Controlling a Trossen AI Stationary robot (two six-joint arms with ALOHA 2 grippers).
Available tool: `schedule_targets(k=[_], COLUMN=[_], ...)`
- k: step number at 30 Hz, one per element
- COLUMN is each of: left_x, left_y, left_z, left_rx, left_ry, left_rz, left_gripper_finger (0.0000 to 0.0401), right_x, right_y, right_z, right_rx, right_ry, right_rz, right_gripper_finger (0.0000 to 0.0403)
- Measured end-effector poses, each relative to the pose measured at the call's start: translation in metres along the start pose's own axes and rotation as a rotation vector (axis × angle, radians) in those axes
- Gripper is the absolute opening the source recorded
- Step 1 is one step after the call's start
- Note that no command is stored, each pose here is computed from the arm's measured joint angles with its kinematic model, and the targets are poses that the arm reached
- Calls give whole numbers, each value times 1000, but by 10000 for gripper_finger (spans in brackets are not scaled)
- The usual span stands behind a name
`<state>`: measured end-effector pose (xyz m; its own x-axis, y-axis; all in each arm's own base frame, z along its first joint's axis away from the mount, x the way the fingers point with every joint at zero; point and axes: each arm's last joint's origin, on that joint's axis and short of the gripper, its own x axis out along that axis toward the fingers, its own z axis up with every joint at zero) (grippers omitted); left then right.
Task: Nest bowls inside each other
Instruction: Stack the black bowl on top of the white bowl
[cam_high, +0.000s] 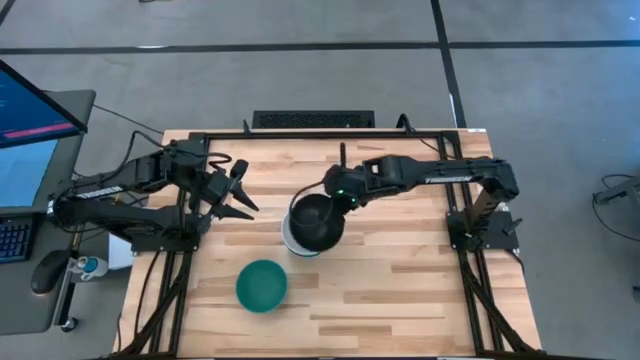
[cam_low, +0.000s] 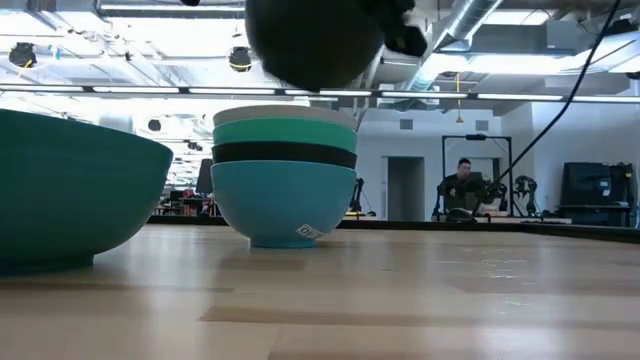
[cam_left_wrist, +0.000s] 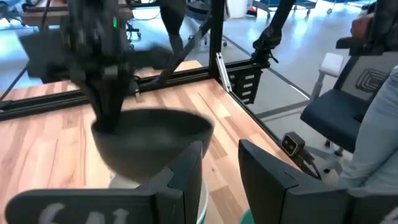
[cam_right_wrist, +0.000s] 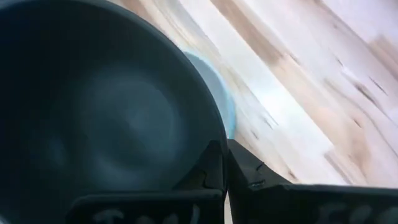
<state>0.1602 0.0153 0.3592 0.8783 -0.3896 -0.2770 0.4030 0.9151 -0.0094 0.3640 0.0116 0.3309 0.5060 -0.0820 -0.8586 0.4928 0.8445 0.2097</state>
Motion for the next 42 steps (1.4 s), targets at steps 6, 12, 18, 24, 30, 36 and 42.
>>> schedule_targets(k=[6,12,18,24,30,36,42], left_x=[0,0,0,0,0,0,0], left_y=[0,1,2,2,2,3,2], left_z=[0,1,2,3,3,3,2], left_rx=[-2,18,27,30,25,11,-13], left_ry=[1,-1,-13,-16,-16,-16,-12], left_rz=[14,34,48,59,59,59,57], left_gripper_finger=[96,96,96,96,96,96,96], right_x=[31,46,41,42,54,78,89], right_y=[-3,4,4,-2,1,7,8], right_z=[-4,2,6,7,7,7,4], right_rx=[-5,-18,-25,-42,-72,-84,-95], right_ry=[114,84,68,76,85,133,168], right_rz=[-71,-29,-35,-64,-55,12,26], right_gripper_finger=[12,12,12,16,15,59,68])
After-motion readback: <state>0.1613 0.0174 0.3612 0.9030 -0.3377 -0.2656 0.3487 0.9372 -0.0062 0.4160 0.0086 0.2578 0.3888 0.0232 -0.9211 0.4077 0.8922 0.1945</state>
